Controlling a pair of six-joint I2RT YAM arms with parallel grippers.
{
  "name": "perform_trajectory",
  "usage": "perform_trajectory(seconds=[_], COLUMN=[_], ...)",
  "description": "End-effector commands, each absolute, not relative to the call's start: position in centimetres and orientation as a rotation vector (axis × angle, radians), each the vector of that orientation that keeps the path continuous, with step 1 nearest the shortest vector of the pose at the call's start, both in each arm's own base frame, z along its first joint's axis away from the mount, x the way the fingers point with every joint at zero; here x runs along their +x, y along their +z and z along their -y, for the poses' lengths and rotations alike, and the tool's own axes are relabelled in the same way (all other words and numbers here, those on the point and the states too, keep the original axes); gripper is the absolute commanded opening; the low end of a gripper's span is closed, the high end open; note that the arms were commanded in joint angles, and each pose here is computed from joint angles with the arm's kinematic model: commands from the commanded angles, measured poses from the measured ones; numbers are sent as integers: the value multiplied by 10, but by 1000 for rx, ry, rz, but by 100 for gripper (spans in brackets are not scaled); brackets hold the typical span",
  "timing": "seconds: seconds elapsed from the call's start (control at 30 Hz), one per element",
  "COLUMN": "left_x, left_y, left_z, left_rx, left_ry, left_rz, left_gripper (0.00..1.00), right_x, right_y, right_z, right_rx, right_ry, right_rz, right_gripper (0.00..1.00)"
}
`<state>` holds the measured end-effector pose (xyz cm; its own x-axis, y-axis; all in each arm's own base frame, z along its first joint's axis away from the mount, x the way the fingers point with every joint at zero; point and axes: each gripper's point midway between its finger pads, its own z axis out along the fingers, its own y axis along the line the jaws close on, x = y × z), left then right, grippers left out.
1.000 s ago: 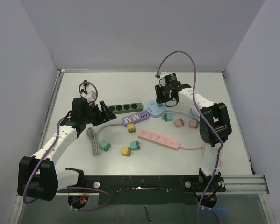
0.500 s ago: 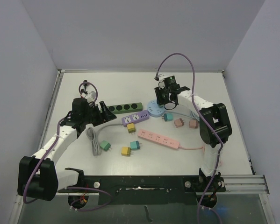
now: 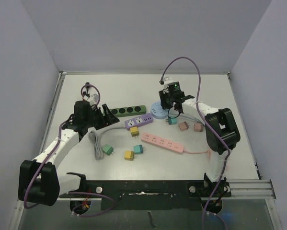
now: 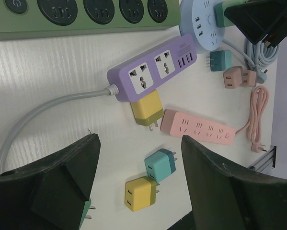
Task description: Insert the plug
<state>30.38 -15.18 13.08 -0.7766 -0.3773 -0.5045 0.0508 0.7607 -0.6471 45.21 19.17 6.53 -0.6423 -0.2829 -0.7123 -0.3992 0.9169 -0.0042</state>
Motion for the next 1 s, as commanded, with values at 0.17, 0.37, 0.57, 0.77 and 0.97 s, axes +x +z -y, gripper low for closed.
perform_trajectory(seconds=[0.17, 0.37, 0.57, 0.77, 0.97], left_x=[313, 314, 314, 314, 314], left_y=[135, 131, 126, 121, 116], left_z=[150, 150, 147, 145, 145], left_rx=[-254, -261, -274, -279, -282], left_ry=[-862, -857, -833, -806, -805], left_rz=[-2283, -2304, -2328, -2350, -2366], left_gripper=[67, 67, 67, 67, 67], right_x=[367, 350, 332, 316, 341], right_y=[-37, -53, -69, -85, -56], right_z=[-146, -125, -115, -116, -121], right_rx=[-409, -423, -444, -460, -372], right_ry=[66, -32, -119, -125, -102], right_rz=[-2726, -2836, -2959, -3065, -2966], right_gripper=[0, 0, 0, 0, 3])
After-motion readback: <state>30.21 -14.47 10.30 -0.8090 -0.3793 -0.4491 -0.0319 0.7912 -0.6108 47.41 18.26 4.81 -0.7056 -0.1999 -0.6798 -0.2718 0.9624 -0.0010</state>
